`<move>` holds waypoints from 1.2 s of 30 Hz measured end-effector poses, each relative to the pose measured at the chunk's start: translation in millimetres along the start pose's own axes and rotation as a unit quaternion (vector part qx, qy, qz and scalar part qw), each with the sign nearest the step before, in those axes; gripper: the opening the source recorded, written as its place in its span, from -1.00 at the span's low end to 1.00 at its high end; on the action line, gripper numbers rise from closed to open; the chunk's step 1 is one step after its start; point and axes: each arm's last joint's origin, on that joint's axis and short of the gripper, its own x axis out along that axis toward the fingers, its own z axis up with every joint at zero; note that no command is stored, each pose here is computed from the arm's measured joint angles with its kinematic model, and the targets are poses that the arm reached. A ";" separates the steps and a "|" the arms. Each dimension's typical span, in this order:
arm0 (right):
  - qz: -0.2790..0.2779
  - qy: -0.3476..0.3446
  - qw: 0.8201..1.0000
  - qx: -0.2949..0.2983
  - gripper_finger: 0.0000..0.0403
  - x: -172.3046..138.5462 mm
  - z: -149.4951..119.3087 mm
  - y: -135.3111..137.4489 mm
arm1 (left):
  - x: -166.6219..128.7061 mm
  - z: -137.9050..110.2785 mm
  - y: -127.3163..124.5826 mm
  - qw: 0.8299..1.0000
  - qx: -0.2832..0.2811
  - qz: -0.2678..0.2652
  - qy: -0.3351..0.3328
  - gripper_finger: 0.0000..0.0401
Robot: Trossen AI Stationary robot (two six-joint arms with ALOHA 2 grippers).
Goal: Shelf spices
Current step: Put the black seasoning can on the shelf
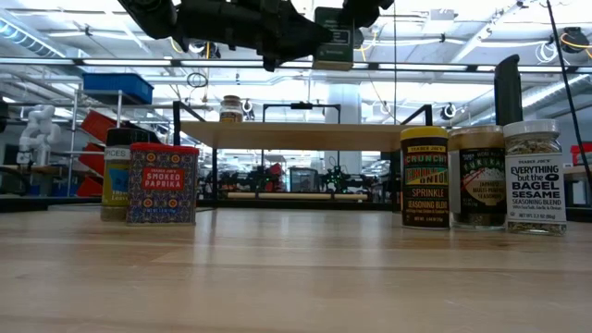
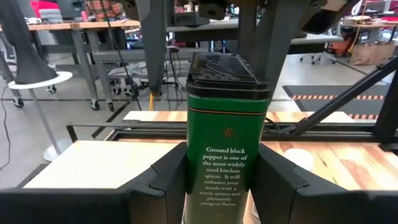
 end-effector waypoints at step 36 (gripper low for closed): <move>-0.031 0.012 0.999 0.015 -0.35 -4.1 -9.5 -24.0 | -0.9 -0.3 10.9 0.995 -0.001 0.099 0.007 0.33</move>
